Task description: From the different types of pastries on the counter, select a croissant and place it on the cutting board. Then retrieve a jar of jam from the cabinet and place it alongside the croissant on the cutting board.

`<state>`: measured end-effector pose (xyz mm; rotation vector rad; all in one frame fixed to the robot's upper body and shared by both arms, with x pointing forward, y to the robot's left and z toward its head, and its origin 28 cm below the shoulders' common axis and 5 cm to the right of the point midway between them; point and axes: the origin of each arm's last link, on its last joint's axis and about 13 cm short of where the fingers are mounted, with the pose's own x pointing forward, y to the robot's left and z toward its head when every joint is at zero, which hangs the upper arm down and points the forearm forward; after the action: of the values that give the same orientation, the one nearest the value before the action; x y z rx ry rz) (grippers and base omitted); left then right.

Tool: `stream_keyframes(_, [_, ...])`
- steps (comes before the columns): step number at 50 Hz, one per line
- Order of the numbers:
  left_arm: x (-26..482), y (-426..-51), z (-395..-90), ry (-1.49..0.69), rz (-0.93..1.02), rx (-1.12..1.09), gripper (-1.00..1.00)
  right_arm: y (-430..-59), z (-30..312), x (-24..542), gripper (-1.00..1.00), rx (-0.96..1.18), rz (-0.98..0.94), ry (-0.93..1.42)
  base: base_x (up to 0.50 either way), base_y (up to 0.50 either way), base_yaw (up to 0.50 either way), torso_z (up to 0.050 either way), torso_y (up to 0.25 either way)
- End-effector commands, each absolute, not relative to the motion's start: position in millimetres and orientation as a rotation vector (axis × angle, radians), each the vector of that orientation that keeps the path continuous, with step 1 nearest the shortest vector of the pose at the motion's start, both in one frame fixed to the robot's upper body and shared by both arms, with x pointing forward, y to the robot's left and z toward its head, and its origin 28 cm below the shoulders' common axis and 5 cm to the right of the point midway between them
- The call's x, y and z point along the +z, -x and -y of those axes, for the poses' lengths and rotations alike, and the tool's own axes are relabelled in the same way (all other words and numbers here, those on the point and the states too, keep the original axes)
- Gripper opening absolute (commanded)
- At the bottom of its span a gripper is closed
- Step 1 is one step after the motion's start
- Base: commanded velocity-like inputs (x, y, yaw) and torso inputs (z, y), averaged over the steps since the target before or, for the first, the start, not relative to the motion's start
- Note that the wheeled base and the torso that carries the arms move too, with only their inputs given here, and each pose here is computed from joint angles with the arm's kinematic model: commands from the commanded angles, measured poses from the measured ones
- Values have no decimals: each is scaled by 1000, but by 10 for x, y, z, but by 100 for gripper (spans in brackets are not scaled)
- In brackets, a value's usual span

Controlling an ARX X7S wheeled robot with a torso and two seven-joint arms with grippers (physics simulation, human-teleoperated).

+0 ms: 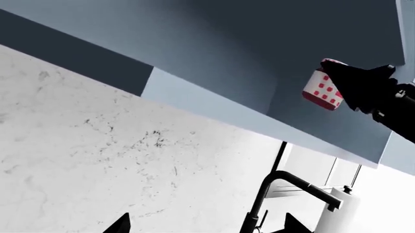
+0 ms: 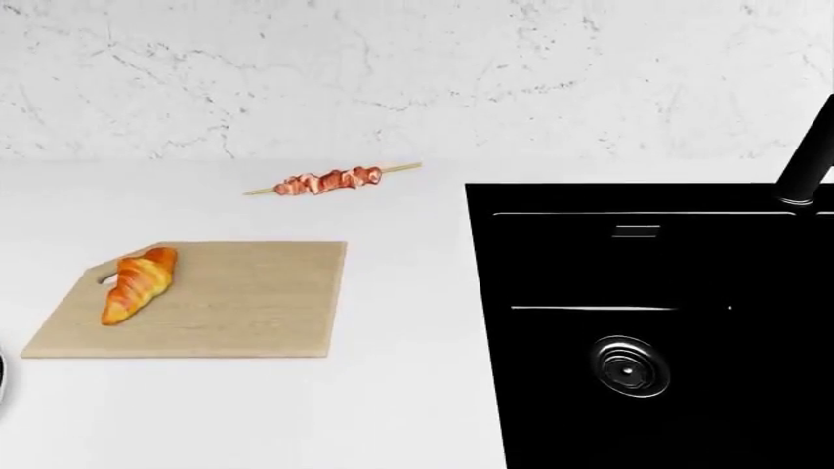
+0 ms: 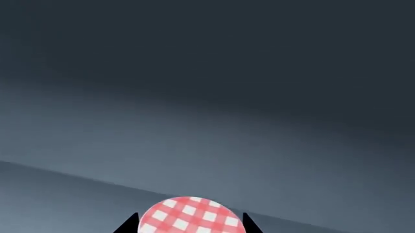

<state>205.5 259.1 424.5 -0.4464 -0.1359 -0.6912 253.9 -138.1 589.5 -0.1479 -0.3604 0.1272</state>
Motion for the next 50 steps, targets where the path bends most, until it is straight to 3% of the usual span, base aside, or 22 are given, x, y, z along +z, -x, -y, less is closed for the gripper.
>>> stream_keyframes(1, [4251, -2046, -2586, 446, 137, -691, 100, -2555, 1355, 5920, -100, 144, 391, 159, 0, 0, 0, 0, 0])
stream_keyframes(40, [4270, -1983, -2553, 439, 141, -700, 100, -2196, 1457, 5956, -100, 255, 415, 170, -353, 0, 0, 0, 0])
stream_keyframes(50, [4198, -2026, -2562, 451, 130, -690, 100, -1819, 1386, 5868, -100, 430, 406, 145, -173, 0, 0, 0, 0])
